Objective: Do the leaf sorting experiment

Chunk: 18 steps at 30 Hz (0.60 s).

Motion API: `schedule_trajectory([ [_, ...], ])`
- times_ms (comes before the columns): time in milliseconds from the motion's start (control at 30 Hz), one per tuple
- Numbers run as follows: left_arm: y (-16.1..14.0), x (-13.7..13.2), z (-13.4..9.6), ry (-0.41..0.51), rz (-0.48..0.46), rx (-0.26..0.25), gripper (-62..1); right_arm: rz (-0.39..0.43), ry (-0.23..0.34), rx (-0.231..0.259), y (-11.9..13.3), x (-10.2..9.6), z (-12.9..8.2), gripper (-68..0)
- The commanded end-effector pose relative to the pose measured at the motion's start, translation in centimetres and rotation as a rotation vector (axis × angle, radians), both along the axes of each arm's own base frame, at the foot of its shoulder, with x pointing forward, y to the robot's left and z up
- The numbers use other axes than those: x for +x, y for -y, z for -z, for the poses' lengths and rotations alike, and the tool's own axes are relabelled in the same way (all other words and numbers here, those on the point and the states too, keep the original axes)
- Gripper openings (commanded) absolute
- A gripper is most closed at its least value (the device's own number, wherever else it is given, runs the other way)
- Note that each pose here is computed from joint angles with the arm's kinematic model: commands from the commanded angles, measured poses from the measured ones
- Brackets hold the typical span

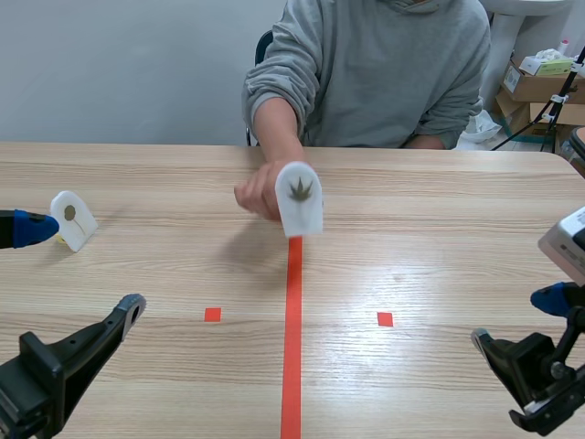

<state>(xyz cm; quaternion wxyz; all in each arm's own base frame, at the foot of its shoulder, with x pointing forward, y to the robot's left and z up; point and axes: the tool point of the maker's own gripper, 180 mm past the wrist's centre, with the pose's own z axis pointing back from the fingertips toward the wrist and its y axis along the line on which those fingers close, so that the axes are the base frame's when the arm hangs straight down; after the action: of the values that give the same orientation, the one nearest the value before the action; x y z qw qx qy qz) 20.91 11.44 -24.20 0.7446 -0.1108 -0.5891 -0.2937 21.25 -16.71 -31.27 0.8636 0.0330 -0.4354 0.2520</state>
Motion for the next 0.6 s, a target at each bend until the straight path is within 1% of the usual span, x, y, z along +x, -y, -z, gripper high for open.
schedule_trajectory([
  [0,0.24,0.03,-0.30,0.008,0.002,-0.014,1.4,-0.006,0.030,0.000,0.03,0.61,-0.85,-23.4],
  [567,0.26,0.02,-0.29,0.007,0.001,-0.016,1.4,-0.006,0.033,0.007,-0.03,0.64,-0.92,-23.4],
])
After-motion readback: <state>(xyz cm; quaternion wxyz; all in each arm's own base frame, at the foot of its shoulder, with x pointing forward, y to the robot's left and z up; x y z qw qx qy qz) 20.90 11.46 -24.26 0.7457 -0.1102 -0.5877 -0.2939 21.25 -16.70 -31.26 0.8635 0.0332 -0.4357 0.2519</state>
